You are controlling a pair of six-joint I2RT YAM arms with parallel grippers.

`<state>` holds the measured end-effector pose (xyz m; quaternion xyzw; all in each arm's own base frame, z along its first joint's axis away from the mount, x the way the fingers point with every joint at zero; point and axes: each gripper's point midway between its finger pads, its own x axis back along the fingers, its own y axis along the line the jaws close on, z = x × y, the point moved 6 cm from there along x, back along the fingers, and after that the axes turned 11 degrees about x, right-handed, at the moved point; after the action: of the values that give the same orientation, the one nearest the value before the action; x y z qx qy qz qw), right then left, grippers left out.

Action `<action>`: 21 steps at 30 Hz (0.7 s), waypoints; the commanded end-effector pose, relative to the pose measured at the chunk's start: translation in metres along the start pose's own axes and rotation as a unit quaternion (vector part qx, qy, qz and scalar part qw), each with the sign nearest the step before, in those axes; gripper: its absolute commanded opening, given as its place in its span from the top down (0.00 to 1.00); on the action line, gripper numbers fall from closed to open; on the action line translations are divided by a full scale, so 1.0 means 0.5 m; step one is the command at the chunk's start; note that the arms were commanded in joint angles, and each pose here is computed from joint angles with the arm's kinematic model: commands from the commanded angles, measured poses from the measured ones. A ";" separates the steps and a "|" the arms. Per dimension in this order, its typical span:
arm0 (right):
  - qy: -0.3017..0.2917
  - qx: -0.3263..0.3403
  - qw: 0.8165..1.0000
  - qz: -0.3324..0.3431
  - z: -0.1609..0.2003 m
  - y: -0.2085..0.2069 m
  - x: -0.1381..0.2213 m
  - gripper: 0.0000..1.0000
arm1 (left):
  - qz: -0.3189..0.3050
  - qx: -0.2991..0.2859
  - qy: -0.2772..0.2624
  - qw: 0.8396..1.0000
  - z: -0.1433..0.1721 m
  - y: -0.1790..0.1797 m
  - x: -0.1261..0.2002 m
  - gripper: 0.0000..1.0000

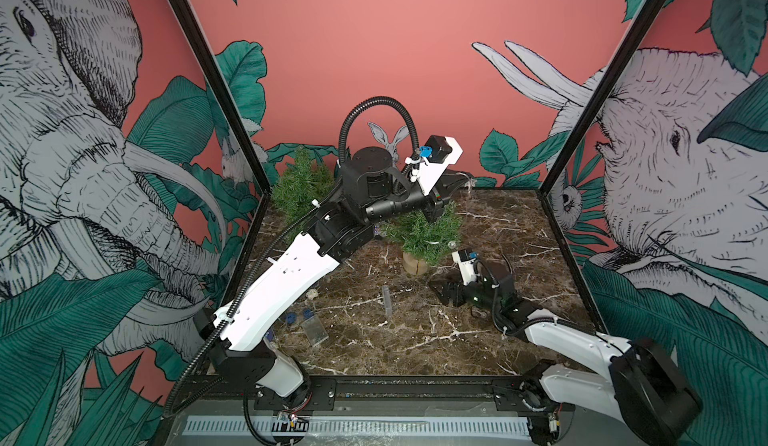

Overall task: Wrap string light around the christmas tree
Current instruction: Wrap the light string around the Christmas tree.

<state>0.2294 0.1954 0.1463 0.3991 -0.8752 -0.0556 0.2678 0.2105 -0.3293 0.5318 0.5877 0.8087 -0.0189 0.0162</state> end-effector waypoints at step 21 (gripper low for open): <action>-0.032 -0.035 0.990 0.130 0.005 0.039 -0.058 0.22 | -0.025 -0.024 0.019 0.999 0.024 0.014 0.000 1.00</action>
<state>0.2331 0.2414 0.1413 0.3065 -0.9210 -0.1088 0.2146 0.2198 -0.3339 0.5170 0.5713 0.8207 0.0052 0.0021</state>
